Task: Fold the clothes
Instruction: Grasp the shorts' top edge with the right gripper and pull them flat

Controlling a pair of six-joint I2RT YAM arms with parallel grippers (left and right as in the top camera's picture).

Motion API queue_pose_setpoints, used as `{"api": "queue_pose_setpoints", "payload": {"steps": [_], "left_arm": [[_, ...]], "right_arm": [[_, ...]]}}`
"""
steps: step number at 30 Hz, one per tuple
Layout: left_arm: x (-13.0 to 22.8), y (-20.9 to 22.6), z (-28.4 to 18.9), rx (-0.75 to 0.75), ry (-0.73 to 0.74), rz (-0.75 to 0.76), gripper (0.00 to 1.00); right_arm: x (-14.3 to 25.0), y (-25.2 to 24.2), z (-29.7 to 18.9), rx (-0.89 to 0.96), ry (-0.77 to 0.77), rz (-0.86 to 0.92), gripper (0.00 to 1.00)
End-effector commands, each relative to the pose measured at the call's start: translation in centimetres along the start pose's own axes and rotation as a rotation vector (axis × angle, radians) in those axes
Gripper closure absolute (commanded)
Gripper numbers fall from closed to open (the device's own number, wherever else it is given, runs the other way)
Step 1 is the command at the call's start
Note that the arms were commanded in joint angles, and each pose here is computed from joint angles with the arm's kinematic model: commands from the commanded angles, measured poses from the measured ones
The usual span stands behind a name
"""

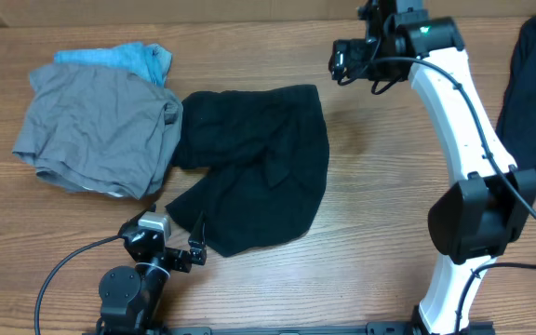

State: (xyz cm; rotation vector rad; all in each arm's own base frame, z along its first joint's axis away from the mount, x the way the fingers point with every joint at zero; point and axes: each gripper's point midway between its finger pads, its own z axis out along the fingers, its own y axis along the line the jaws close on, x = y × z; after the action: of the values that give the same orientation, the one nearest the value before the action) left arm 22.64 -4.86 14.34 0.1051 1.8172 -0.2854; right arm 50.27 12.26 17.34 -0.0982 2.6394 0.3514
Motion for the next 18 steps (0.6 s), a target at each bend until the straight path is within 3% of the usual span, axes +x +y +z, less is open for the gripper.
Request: {"api": "queue_pose_setpoints", "payload": {"steps": [1,8,14,18], "left_arm": [[0.3,0.2,0.1,-0.005,0.001,-0.012,0.00],[0.3,0.2,0.1,-0.005,0.001,-0.012,0.00],[0.3,0.2,0.1,-0.005,0.001,-0.012,0.00],[0.3,0.2,0.1,-0.005,0.001,-0.012,0.00]], "right_arm": [[2.1,1.1,4.5,-0.086,0.052,-0.122,0.05],[3.4,3.4,10.1,-0.295,0.067,-0.119,0.06],[5.4,3.2,13.8,-0.306,0.126,-0.101,0.09],[5.5,4.6,14.8,-0.320,0.113,-0.132,0.20]]}}
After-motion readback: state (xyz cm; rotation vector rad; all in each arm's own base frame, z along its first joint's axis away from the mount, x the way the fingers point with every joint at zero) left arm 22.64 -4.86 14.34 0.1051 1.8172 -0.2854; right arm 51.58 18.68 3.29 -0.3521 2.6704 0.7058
